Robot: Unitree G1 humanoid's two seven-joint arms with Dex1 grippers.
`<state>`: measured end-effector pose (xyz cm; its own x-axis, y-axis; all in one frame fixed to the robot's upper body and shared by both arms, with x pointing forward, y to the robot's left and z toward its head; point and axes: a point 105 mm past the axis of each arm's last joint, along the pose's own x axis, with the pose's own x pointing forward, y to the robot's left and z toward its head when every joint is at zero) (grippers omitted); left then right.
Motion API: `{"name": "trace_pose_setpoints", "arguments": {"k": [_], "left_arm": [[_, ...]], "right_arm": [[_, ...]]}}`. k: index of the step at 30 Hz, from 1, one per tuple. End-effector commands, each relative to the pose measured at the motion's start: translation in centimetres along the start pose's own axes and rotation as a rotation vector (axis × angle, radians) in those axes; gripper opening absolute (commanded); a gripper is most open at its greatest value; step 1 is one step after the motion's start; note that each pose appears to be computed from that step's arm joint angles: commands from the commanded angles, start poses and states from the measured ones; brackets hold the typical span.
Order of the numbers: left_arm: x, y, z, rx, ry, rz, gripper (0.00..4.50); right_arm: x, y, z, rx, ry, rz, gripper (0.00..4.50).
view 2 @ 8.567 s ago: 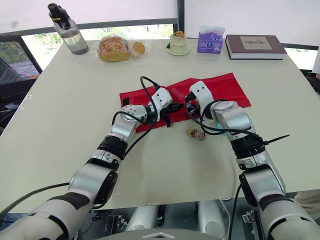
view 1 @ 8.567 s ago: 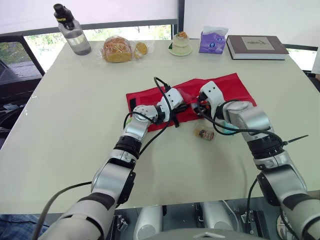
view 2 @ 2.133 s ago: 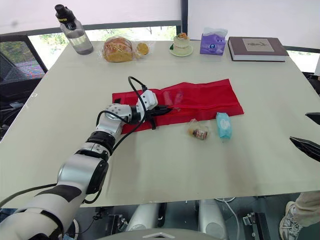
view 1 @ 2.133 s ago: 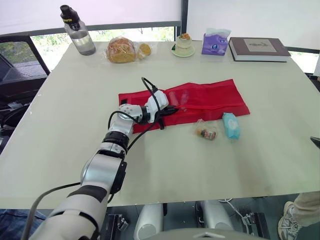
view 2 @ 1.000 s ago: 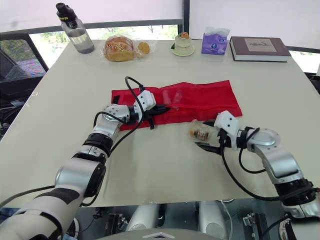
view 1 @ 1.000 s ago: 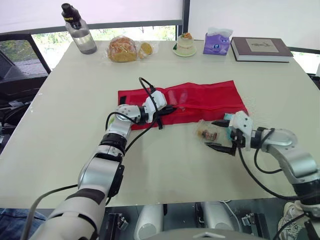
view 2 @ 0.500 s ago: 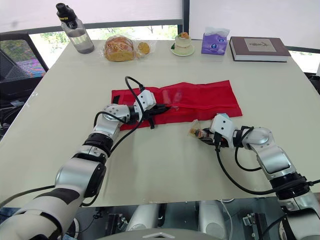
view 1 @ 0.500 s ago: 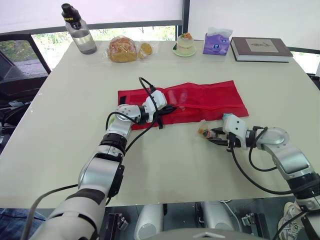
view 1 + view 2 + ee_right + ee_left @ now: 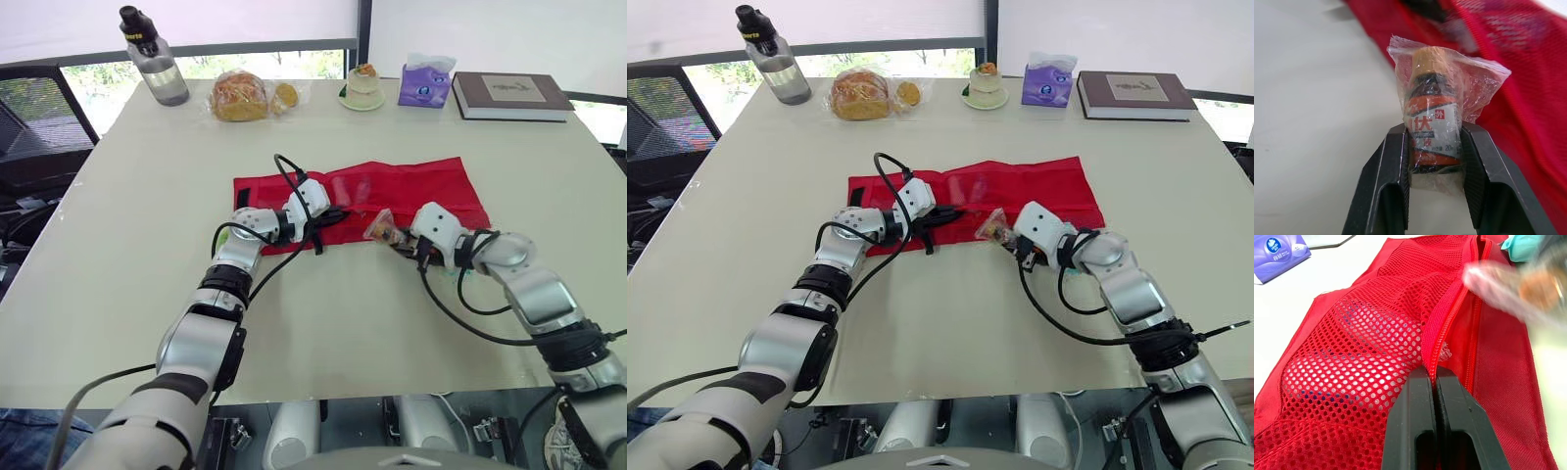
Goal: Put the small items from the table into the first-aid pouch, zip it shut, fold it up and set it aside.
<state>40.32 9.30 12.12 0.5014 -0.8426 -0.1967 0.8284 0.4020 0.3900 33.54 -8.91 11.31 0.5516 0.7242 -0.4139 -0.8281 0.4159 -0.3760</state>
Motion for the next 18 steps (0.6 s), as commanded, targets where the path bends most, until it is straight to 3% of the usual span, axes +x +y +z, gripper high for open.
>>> {"name": "trace_pose_setpoints", "arguments": {"k": [1,18], "left_arm": [[0.0,0.8,1.8,0.015,-0.071,0.036,0.00],[0.7,-1.0,1.5,0.009,-0.074,-0.021,0.00]], "right_arm": [[0.2,0.7,1.8,-0.039,-0.046,0.036,0.89],[1.7,-4.3,1.3,0.325,0.046,-0.364,0.89]]}}
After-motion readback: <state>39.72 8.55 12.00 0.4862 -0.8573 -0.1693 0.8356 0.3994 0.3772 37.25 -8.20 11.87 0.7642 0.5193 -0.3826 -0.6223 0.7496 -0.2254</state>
